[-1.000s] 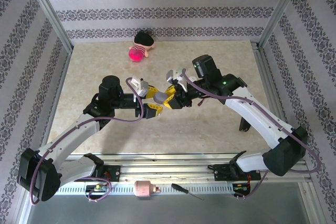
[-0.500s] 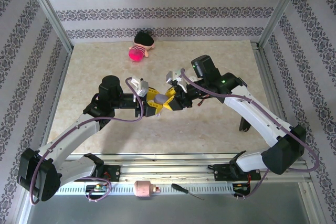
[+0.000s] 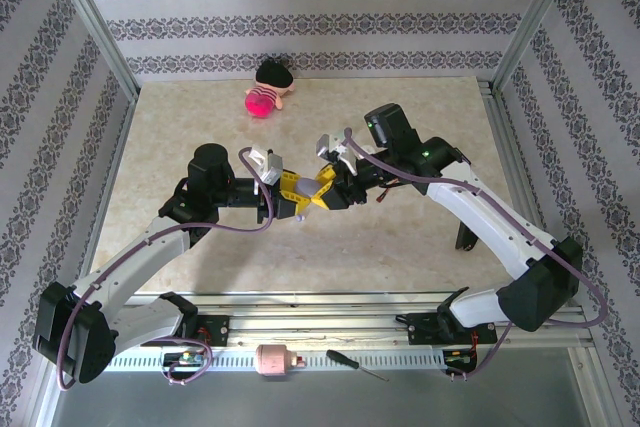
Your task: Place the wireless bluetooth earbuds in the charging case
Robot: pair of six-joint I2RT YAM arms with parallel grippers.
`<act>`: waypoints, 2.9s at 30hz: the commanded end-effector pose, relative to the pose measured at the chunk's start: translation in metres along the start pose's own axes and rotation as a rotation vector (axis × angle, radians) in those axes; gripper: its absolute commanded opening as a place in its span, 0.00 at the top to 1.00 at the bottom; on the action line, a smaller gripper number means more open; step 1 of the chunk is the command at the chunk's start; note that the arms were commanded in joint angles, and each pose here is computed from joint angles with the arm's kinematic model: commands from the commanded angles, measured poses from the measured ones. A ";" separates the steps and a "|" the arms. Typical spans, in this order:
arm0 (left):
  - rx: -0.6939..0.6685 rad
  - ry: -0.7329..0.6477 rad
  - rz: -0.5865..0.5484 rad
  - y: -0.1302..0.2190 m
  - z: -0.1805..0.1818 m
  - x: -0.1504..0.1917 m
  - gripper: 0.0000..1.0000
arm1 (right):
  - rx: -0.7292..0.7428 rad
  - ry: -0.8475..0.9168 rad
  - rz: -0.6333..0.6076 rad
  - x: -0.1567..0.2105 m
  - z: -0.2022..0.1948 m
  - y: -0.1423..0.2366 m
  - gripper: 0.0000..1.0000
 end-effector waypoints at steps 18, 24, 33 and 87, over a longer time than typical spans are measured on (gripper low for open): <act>0.034 -0.062 -0.022 -0.002 -0.008 -0.004 0.78 | 0.123 -0.042 -0.116 -0.019 -0.021 0.026 0.39; 0.033 -0.061 -0.021 -0.002 -0.009 -0.003 0.78 | 0.185 -0.067 -0.118 -0.022 -0.031 0.033 0.34; 0.012 -0.074 -0.034 0.000 -0.008 -0.004 0.78 | 0.174 -0.028 -0.126 -0.025 -0.021 0.036 0.25; -0.771 -0.031 -0.457 0.172 0.088 -0.019 0.77 | 0.802 -0.356 0.528 0.176 -0.130 -0.121 0.45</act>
Point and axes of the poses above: each hand's point on the last joint's axis, 136 mm out from that joint toward the fingers, its own y axis back along the fingers, its own z axis along the line the jaws close on, x = y × z, the point moved 1 cm from there along y, back along the fingers, and after that the axes turned 8 degrees about y, right-handed, at the moved point
